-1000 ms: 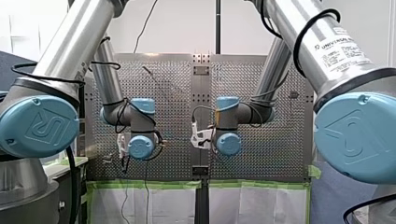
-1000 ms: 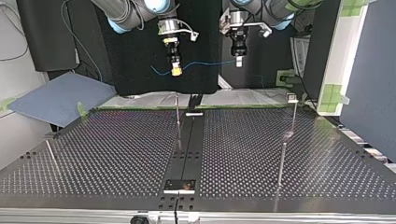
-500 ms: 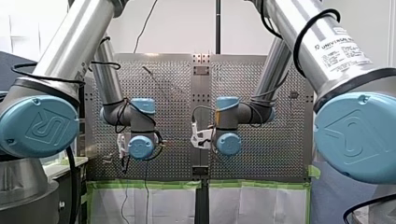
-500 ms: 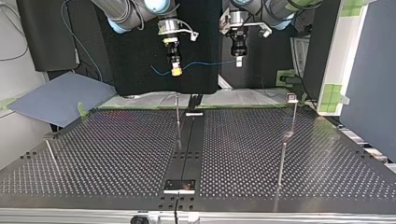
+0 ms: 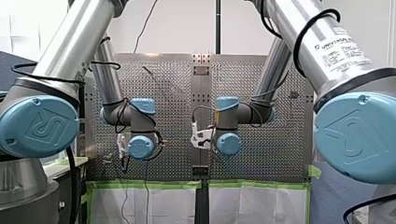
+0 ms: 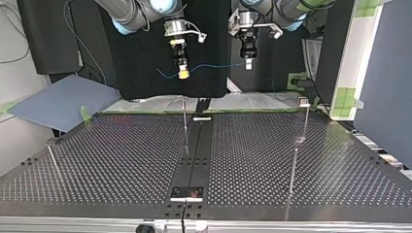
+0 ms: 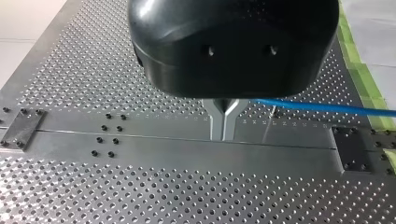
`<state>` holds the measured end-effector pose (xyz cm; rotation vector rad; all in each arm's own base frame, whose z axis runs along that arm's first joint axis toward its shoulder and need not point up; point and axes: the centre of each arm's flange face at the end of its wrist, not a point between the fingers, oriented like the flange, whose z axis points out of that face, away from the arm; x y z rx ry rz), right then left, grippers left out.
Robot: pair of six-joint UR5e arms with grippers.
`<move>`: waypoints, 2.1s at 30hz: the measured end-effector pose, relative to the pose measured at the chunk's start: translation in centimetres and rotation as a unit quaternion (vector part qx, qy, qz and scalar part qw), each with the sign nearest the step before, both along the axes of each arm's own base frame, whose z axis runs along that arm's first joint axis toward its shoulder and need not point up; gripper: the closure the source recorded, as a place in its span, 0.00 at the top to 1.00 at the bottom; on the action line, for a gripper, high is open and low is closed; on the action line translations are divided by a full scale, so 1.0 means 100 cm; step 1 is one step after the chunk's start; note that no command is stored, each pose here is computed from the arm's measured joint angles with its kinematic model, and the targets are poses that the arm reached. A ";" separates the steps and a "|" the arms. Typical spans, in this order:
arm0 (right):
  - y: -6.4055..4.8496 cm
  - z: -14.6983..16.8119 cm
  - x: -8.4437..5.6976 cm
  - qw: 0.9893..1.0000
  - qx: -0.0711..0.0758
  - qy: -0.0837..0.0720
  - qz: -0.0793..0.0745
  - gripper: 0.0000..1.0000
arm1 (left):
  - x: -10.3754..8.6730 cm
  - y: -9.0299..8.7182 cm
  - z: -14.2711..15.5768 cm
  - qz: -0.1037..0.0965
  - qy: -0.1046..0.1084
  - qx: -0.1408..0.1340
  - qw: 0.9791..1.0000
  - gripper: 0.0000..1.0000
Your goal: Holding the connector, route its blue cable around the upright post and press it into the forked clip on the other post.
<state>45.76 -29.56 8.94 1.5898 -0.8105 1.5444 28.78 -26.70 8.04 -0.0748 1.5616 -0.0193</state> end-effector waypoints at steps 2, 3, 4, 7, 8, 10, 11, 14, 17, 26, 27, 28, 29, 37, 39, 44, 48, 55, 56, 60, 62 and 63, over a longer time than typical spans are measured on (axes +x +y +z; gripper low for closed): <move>0.000 0.000 0.000 1.000 0.000 0.000 0.000 0.00 | 0.000 0.000 0.000 0.000 0.000 0.000 1.000 0.00; 0.000 0.000 0.000 1.000 0.000 0.000 0.000 0.00 | 0.000 0.000 0.000 0.000 0.000 0.000 1.000 0.00; 0.000 0.000 0.000 1.000 0.000 0.000 0.000 0.00 | 0.000 0.000 0.000 0.000 0.000 0.000 1.000 0.00; 0.000 0.000 0.000 1.000 0.000 0.000 0.000 0.00 | 0.000 0.000 0.000 0.000 0.000 0.000 1.000 0.00; 0.000 0.000 0.000 1.000 0.000 0.000 0.000 0.00 | 0.000 0.000 0.000 0.000 0.000 0.000 1.000 0.00; 0.000 0.000 0.000 1.000 0.000 0.000 0.000 0.00 | 0.000 0.000 0.000 0.000 0.000 0.000 1.000 0.00; 0.000 0.000 0.000 1.000 0.000 0.000 0.000 0.00 | 0.000 0.000 0.000 0.000 0.000 0.000 1.000 0.00; 0.000 0.000 0.000 1.000 0.000 0.000 0.000 0.00 | 0.000 0.000 0.000 0.000 0.000 0.000 1.000 0.00; 0.000 0.000 0.000 1.000 0.000 0.000 0.000 0.00 | 0.000 0.000 0.000 0.000 0.000 0.000 1.000 0.00; 0.000 0.000 0.000 1.000 0.000 0.000 0.000 0.00 | 0.000 0.000 0.000 0.000 0.000 0.000 1.000 0.00; 0.000 0.000 0.000 1.000 0.000 0.000 0.000 0.00 | 0.000 0.000 0.000 0.000 0.000 0.000 1.000 0.00; 0.000 0.000 0.000 1.000 0.000 0.000 0.000 0.00 | 0.000 0.000 0.000 0.000 0.000 0.000 1.000 0.00; 0.000 0.000 0.000 1.000 0.000 0.000 0.000 0.00 | 0.000 0.000 0.000 -0.001 0.000 0.000 1.000 0.00; 0.001 0.000 0.000 1.000 0.002 0.002 0.000 0.00 | -0.002 -0.002 0.000 -0.003 0.000 0.000 1.000 0.00; 0.001 0.000 0.000 1.000 0.003 0.003 0.000 0.00 | -0.002 -0.002 0.000 -0.003 0.000 0.000 1.000 0.00; 0.001 0.000 0.000 1.000 0.003 0.003 0.000 0.00 | -0.002 -0.002 0.000 -0.003 0.000 0.000 1.000 0.00; 0.001 0.000 0.000 1.000 0.003 0.003 0.000 0.00 | -0.002 -0.002 0.000 -0.003 0.000 0.000 1.000 0.00; 0.001 0.000 0.000 1.000 0.003 0.003 0.000 0.00 | -0.005 -0.002 -0.002 -0.005 0.003 0.004 1.000 0.00; 0.002 -0.001 0.001 1.000 0.003 0.004 0.001 0.00 | -0.007 -0.002 -0.004 -0.007 0.005 0.006 1.000 0.00; 0.009 -0.010 0.014 1.000 0.013 0.015 0.013 0.00 | -0.019 -0.008 -0.016 -0.021 0.019 0.017 0.999 0.00; 0.011 -0.016 0.019 0.999 0.018 0.021 0.017 0.00 | -0.024 -0.010 -0.022 -0.027 0.026 0.022 0.999 0.00; 0.012 -0.020 0.020 0.999 0.022 0.026 0.018 0.00 | -0.026 -0.011 -0.026 -0.030 0.031 0.025 0.999 0.00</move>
